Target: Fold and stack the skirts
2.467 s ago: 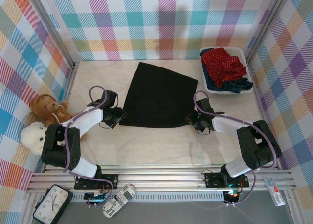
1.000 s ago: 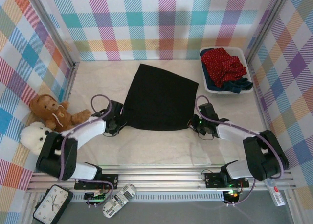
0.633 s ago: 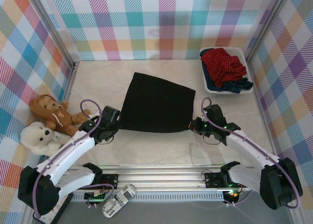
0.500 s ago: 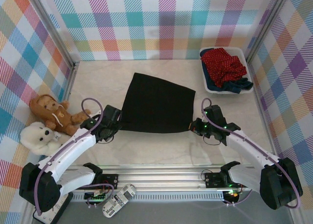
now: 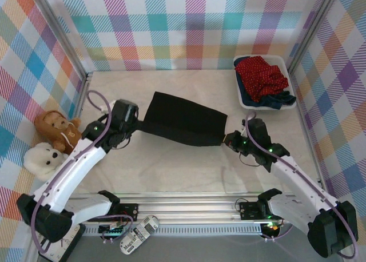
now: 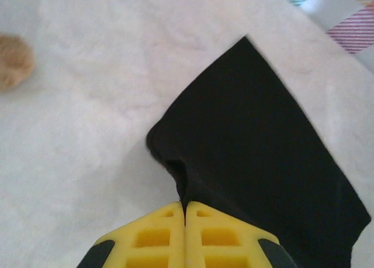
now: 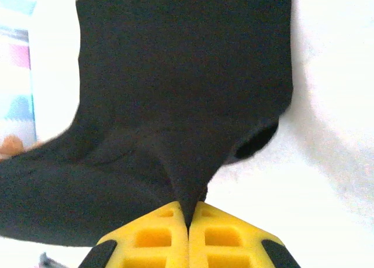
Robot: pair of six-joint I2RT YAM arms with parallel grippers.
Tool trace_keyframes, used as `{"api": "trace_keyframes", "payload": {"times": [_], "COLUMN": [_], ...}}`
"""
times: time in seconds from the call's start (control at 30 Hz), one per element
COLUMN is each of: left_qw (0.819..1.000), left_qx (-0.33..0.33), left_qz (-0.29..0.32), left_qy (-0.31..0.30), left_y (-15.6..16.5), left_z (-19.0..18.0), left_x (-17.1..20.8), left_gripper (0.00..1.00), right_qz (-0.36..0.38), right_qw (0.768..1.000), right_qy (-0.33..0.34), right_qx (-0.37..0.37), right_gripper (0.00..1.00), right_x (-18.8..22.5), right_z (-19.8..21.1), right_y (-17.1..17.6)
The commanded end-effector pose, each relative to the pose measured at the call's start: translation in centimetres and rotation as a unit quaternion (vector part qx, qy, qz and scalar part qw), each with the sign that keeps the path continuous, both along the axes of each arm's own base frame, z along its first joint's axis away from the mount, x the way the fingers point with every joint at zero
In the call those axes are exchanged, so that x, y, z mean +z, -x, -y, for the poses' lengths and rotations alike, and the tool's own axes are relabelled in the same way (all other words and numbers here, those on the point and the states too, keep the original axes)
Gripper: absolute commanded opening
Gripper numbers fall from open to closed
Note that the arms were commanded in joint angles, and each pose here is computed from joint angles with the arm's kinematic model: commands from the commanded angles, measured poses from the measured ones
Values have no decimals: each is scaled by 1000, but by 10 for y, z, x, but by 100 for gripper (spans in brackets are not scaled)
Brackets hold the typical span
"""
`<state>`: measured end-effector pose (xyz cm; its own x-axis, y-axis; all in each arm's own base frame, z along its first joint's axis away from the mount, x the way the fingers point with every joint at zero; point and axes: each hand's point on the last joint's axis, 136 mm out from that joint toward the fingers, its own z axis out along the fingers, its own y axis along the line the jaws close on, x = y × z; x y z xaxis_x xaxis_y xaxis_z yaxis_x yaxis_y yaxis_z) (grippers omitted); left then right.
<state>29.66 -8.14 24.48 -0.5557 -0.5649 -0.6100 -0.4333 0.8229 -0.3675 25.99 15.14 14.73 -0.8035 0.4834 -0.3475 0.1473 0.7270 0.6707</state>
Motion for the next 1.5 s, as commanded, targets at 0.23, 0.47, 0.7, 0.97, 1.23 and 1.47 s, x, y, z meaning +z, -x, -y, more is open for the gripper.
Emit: {"api": "trace_keyframes", "payload": {"times": [0.23, 0.47, 0.7, 0.97, 1.23, 1.47], "left_qw": [994, 992, 994, 989, 971, 958], "left_qx": [-41, -43, -43, -109, -200, -212], "left_qz": [50, 32, -18, -72, -119, -172], "left_qy": [-87, -111, -104, -75, 48, 85], "left_y": [-125, -185, -229, -261, -231, -232], "left_z": [15, 19, 25, 58, 105, 122], "left_x": [24, 5, -44, -67, -121, -184], "left_gripper": [0, 0, 0, 82, 100, 100], "right_qz": [-30, -31, -47, -34, -29, -58], "right_qw": [986, 986, 980, 990, 998, 997], "right_qy": [35, 69, 103, 99, 51, 50], "right_qx": [-160, -151, -161, -99, -5, 20], "right_gripper": [0, 0, 6, 82, 99, 99], "right_x": [-6, -22, -48, -32, -31, -66], "right_z": [27, 20, 23, 4, -50, -72], "right_y": [-94, -142, -168, -169, -153, -174]}}
